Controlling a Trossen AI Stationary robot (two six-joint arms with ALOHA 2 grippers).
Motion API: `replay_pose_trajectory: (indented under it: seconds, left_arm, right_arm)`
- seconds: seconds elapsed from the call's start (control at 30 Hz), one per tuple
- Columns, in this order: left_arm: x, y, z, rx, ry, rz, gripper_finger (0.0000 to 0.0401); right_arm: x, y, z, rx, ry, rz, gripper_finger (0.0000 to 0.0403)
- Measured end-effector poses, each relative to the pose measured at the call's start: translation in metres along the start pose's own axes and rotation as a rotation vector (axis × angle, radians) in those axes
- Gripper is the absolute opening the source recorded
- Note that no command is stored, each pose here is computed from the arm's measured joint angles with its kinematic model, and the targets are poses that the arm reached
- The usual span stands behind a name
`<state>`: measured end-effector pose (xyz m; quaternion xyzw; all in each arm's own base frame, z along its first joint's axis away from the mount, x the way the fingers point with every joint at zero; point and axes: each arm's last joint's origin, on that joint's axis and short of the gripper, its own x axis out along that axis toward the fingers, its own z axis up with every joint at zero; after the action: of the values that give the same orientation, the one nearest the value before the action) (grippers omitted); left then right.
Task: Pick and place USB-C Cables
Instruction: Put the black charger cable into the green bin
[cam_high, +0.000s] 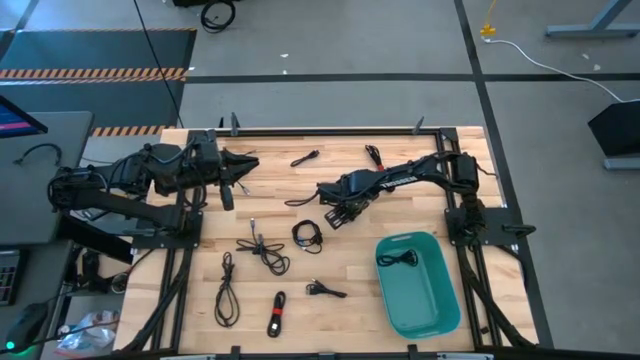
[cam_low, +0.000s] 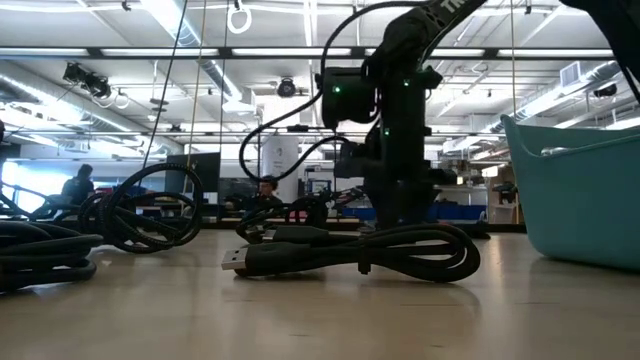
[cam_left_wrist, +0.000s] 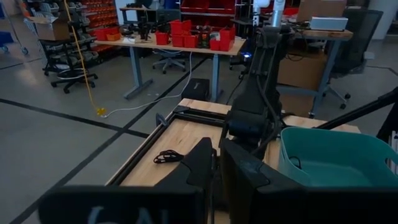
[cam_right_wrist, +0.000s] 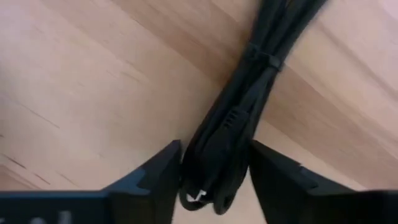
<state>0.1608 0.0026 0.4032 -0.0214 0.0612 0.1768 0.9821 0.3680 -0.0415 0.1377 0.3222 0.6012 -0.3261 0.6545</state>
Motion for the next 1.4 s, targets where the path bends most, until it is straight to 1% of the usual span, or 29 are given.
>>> replay_pose_trajectory:
  seconds: [0.07, 0.17, 0.2, 0.27, 0.37, 0.57, 0.7, 0.87, 0.97, 1.2, 1.4]
  left_arm:
    - [0.000, 0.000, 0.000, 0.001, 0.001, 0.000, 0.0041]
    - [0.000, 0.000, 0.000, 0.002, 0.004, 0.001, 0.0041]
    - [0.000, 0.000, -0.001, 0.002, 0.005, 0.000, 0.0041]
    - [0.000, 0.000, -0.001, 0.003, 0.006, 0.000, 0.0041]
    - [0.000, 0.000, -0.001, 0.003, 0.007, 0.001, 0.0041]
    - [0.000, 0.000, -0.001, 0.004, 0.008, 0.001, 0.0041]
    - [0.000, 0.000, -0.001, 0.004, 0.008, 0.001, 0.0041]
    - [0.000, 0.000, -0.001, 0.004, 0.008, 0.001, 0.0041]
    - [0.000, 0.000, -0.001, 0.004, 0.008, 0.001, 0.0041]
    - [0.000, 0.000, -0.001, 0.004, 0.008, 0.001, 0.0041]
    - [0.000, 0.000, -0.001, 0.004, 0.009, 0.001, 0.0041]
  right_arm:
    - [0.005, 0.001, -0.002, -0.016, 0.018, -0.009, 0.0138]
    - [0.003, 0.002, -0.003, -0.035, 0.013, -0.006, 0.0079]
    - [0.000, 0.001, -0.003, -0.042, 0.008, -0.001, 0.0068]
    - [-0.006, 0.001, -0.003, -0.056, -0.013, 0.007, 0.0068]
    - [-0.014, -0.004, -0.003, -0.071, -0.002, 0.018, 0.0068]
    - [-0.049, -0.004, 0.000, -0.137, -0.043, 0.078, 0.0068]
    - [-0.084, -0.003, 0.001, -0.184, -0.096, 0.141, 0.0068]
    - [-0.128, -0.009, -0.003, -0.232, -0.138, 0.175, 0.0068]
    - [-0.156, -0.015, -0.008, -0.273, -0.155, 0.216, 0.0068]
    - [-0.211, -0.032, -0.025, -0.359, -0.182, 0.353, 0.0068]
    - [-0.243, -0.050, -0.053, -0.421, -0.134, 0.448, 0.0068]
